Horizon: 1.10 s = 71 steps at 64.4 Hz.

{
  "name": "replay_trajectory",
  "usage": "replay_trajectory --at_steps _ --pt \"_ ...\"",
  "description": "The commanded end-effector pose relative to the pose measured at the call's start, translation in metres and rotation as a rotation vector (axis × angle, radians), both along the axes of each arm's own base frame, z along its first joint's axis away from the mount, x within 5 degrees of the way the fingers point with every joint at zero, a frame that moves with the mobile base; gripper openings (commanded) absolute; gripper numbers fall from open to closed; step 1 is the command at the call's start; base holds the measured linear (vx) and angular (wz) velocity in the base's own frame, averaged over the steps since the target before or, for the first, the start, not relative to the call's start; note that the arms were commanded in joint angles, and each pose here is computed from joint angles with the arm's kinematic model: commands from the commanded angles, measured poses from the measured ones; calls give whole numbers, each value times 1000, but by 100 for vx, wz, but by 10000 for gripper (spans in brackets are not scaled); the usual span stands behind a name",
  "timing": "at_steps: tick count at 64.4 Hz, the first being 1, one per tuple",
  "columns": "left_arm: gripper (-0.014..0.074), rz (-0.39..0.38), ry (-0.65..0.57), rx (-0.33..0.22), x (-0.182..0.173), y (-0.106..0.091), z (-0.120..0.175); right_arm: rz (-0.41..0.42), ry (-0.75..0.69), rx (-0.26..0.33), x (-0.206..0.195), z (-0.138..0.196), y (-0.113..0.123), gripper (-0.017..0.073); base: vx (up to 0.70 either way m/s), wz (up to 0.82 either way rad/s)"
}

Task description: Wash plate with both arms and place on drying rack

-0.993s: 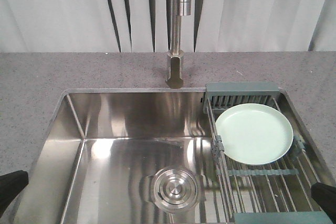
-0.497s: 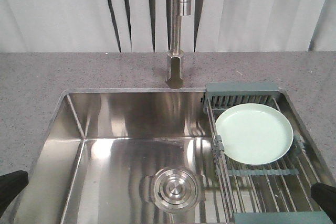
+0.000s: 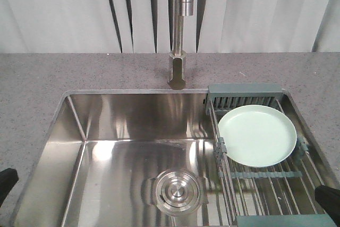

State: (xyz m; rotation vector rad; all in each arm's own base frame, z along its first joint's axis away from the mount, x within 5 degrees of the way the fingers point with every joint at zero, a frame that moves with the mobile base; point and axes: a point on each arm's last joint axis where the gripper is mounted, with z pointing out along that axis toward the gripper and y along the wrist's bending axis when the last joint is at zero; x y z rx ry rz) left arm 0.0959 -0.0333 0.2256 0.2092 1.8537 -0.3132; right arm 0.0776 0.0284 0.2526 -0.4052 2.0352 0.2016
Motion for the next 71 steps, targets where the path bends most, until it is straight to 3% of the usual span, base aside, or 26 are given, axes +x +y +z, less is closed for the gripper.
replay_trajectory --at_steps 1,10,15,22,38,53,71 --pt "-6 83 -164 -38 -3 9 0 -25 -73 16 4 13 -1 -8 0 0" --pt "-6 122 -265 -56 -16 17 -16 -25 -73 16 4 13 -1 -8 0 0" --pt "-6 96 -311 11 -21 17 -13 -25 -73 16 4 13 -1 -8 0 0" --pt "-6 135 -370 77 -26 21 -11 -25 -73 16 4 13 -1 -8 0 0" --pt "-6 288 -389 111 -34 32 -11 -24 -72 15 4 13 -1 -8 0 0" --pt "-6 355 -400 170 -42 35 -14 -24 -72 15 4 13 -1 -8 0 0" --pt "-6 400 -381 99 -42 38 -14 -21 -66 15 3 12 -1 -8 0 0"
